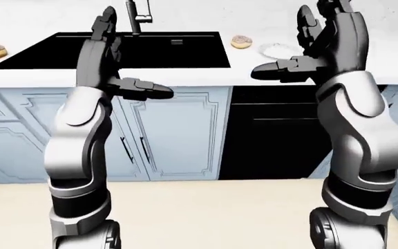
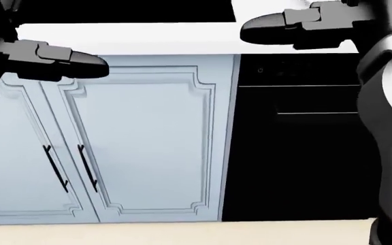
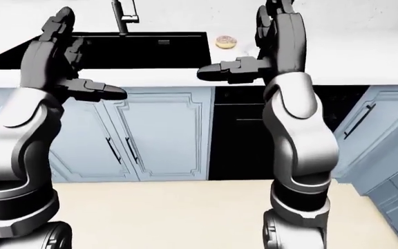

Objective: Place the pastries on the plates.

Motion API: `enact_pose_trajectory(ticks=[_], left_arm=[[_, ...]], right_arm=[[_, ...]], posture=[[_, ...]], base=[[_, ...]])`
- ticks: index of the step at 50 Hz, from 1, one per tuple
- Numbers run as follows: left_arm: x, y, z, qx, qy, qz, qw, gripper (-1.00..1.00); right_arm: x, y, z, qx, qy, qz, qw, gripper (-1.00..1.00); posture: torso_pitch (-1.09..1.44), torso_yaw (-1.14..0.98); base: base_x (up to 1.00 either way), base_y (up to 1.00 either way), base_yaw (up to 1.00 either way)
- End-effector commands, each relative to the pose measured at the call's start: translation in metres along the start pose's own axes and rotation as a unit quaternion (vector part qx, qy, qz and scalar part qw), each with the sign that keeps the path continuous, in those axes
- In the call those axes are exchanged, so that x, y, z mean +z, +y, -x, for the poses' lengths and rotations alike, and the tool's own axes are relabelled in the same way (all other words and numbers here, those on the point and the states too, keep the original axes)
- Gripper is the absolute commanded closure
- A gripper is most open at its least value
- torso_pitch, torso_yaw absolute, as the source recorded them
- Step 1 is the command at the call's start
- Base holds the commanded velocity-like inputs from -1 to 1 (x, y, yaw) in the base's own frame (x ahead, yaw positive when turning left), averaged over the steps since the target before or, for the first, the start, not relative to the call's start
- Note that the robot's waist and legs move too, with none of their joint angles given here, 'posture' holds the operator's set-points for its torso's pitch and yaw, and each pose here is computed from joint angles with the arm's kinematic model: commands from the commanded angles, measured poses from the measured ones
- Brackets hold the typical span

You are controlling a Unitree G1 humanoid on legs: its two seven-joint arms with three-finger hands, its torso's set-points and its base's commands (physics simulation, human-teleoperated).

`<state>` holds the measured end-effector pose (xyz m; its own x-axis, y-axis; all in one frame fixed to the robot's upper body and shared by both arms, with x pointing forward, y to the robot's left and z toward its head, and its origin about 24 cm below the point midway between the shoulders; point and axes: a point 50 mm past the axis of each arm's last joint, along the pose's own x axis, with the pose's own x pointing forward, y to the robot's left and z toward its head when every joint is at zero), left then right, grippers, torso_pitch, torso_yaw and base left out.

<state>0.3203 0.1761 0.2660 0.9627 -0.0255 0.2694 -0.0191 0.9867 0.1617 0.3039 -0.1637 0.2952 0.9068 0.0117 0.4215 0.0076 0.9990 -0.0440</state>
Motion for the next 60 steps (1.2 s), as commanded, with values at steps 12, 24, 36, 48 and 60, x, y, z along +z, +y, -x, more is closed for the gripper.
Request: enact_pose_trajectory(ticks=[12,24,36,48,60], left_arm=[[0.023,0.002,-0.003,0.013,-0.059,-0.004,0.9982,-1.0],[0.022,0.003,0.001,0.016,-0.055,0.002,0.9984,-1.0],[0.017,0.002,0.002,0.022,-0.052,0.001,0.9984,-1.0],[0.014,0.003,0.0,0.022,-0.049,-0.002,0.9986,-1.0],[0.016,0.005,0.0,0.024,-0.048,-0.006,0.9986,-1.0]], right_arm=[[0.023,-0.003,0.002,-0.005,-0.057,-0.002,0.9984,-1.0],[0.024,-0.002,0.0,-0.011,-0.058,0.006,0.9982,-1.0],[0.025,-0.003,0.004,-0.011,-0.061,0.0,0.9981,-1.0],[0.025,-0.001,0.003,-0.009,-0.058,0.006,0.9983,-1.0],[0.024,-0.001,0.003,-0.006,-0.06,0.009,0.9982,-1.0]], posture=[[0.0,0.0],[0.0,0.0],[0.0,0.0],[0.0,0.0],[0.0,0.0]], base=[[0.61,-0.46,0.0],[0.23,-0.13,0.0],[0.18,-0.04,0.0],[0.02,0.0,0.0],[0.1,0.0,0.0]])
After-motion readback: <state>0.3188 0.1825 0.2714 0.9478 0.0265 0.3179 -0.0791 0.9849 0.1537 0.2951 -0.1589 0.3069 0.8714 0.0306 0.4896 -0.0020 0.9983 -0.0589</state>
